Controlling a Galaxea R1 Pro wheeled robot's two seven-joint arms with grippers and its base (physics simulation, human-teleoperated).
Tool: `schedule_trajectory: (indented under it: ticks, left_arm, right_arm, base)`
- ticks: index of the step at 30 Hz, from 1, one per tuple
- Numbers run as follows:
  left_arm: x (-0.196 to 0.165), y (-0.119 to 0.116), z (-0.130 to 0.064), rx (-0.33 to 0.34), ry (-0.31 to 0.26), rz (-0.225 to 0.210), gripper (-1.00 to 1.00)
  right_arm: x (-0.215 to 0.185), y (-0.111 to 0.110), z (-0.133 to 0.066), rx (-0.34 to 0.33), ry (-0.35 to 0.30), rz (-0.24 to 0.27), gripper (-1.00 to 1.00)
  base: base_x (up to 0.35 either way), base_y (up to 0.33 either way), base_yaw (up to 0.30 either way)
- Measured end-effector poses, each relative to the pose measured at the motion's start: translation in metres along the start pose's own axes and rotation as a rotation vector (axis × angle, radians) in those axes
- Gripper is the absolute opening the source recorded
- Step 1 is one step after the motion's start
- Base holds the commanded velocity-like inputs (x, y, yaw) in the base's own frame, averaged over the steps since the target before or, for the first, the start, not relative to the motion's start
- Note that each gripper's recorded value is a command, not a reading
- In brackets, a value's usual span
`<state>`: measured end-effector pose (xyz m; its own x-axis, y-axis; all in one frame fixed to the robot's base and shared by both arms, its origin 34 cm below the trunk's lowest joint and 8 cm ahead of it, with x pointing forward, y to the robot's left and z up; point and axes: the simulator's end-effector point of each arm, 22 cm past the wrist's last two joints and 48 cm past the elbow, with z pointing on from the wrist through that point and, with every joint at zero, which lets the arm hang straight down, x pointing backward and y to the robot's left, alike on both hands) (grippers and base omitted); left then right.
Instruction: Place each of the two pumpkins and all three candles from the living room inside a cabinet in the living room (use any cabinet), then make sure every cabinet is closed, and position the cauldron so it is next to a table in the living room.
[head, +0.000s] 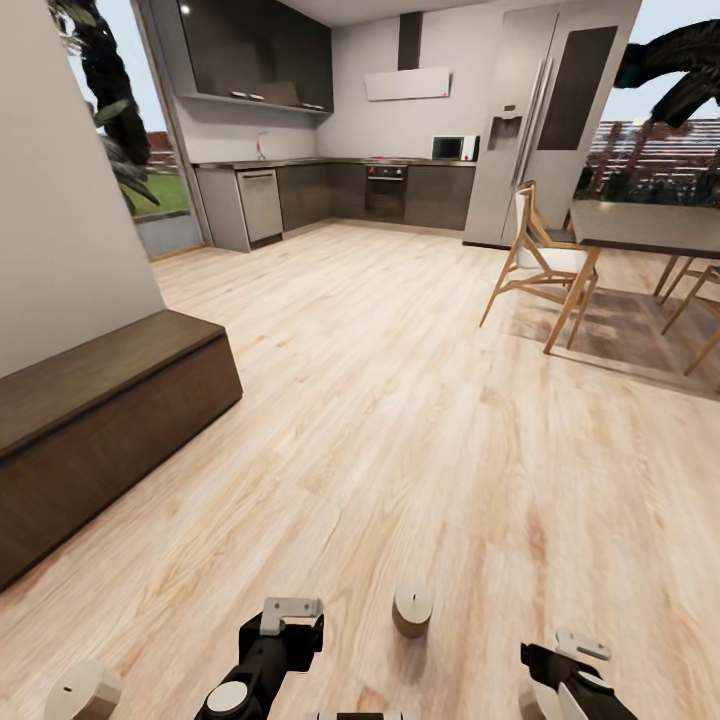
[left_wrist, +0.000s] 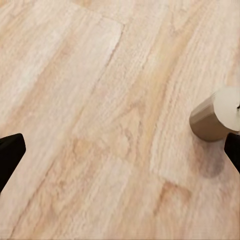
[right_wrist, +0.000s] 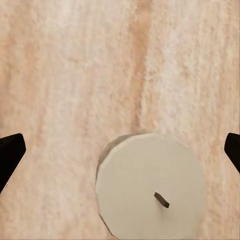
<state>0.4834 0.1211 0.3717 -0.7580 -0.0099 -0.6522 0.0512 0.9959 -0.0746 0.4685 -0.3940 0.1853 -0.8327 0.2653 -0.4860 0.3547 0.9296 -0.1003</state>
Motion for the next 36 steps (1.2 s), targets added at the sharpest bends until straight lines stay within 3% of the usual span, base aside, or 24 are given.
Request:
schedule_trajectory:
  ticks: [25,36]
  left_arm:
    - [0.000,0.000,0.000,0.000,0.000,0.000,1.00]
    - [0.011,0.001,0.007,0.000,0.026,-0.005,1.00]
  right_arm:
    - [-0.002,-0.010,0.001,0.014,-0.005,0.000,1.00]
    - [0.014,-0.012,0.008,0.023,0.027,-0.010,1.00]
  base:
    - [0.009,-0.010,0.000]
    - [0.000,0.000,0.000]
